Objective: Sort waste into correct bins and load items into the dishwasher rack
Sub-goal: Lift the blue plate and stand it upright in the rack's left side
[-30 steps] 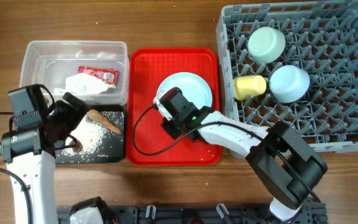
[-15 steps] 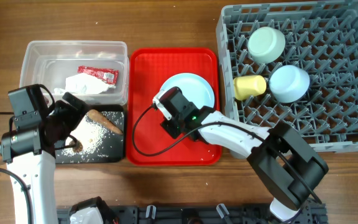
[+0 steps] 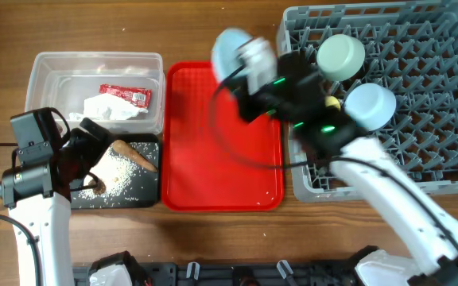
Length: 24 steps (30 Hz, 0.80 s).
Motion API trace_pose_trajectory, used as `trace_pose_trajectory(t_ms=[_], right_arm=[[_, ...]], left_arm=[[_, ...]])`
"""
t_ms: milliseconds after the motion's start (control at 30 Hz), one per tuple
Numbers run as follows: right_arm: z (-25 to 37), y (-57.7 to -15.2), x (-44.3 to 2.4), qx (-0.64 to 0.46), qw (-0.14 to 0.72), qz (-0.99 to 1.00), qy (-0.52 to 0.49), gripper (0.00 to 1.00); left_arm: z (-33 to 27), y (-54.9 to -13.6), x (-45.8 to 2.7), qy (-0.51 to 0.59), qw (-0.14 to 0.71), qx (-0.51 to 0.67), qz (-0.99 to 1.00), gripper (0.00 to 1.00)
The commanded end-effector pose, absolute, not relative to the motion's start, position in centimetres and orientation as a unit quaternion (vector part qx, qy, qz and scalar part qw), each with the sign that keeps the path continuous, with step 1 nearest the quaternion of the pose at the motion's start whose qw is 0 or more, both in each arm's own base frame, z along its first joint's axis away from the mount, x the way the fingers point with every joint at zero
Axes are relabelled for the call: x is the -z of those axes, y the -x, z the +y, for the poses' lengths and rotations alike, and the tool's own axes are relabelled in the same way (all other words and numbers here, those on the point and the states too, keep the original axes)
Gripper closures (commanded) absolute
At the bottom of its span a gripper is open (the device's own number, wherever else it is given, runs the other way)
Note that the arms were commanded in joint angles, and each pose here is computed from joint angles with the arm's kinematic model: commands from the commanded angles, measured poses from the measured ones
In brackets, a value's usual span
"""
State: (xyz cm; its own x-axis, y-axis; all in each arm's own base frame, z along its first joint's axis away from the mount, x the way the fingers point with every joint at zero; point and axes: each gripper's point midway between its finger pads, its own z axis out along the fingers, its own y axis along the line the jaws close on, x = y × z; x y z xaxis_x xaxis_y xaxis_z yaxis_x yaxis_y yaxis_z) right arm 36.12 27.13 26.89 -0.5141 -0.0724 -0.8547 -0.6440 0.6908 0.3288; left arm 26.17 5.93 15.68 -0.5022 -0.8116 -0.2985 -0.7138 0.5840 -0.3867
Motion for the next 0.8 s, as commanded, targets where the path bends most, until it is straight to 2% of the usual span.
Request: trace_pose_trajectory(t_ms=[0, 133, 233, 500, 667, 700, 733, 767], right_arm=[[21.9, -37.4, -31.3, -0.465, 0.408, 0.769, 0.16, 0.96], [14.1, -40.8, -31.6, -0.519, 0.4, 0.75, 0.093, 0.96], [11.4, -42.5, -29.8, -0.547, 0.377, 0.745, 0.063, 0.96], [10.6, -45.8, -25.1, -0.582, 0.316, 0.749, -0.015, 0.96], [10.3, -46.6, -22.9, -0.572, 0.311, 0.758, -0.035, 0.95], [10.1, -46.7, -22.4, -0.562, 0.318, 0.763, -0.035, 0.94], [10.1, -46.8, -22.3, -0.557, 0.321, 0.765, -0.034, 0.86], [10.0, -46.9, -22.1, -0.553, 0.324, 0.767, -0.037, 0.82]], left_arm=[[6.0, -26.2, -15.8, 0.447, 0.23, 0.11, 0.857, 0.0], [6.0, -26.2, -15.8, 0.447, 0.23, 0.11, 0.857, 0.0], [6.0, -26.2, -15.8, 0.447, 0.23, 0.11, 0.857, 0.0], [6.0, -26.2, -15.8, 0.447, 0.23, 0.11, 0.857, 0.0], [6.0, -26.2, -15.8, 0.447, 0.23, 0.11, 0.857, 0.0], [6.0, -26.2, -15.8, 0.447, 0.23, 0.11, 0.857, 0.0], [6.0, -26.2, -15.8, 0.447, 0.23, 0.11, 0.857, 0.0], [6.0, -26.2, -15.8, 0.447, 0.23, 0.11, 0.857, 0.0]])
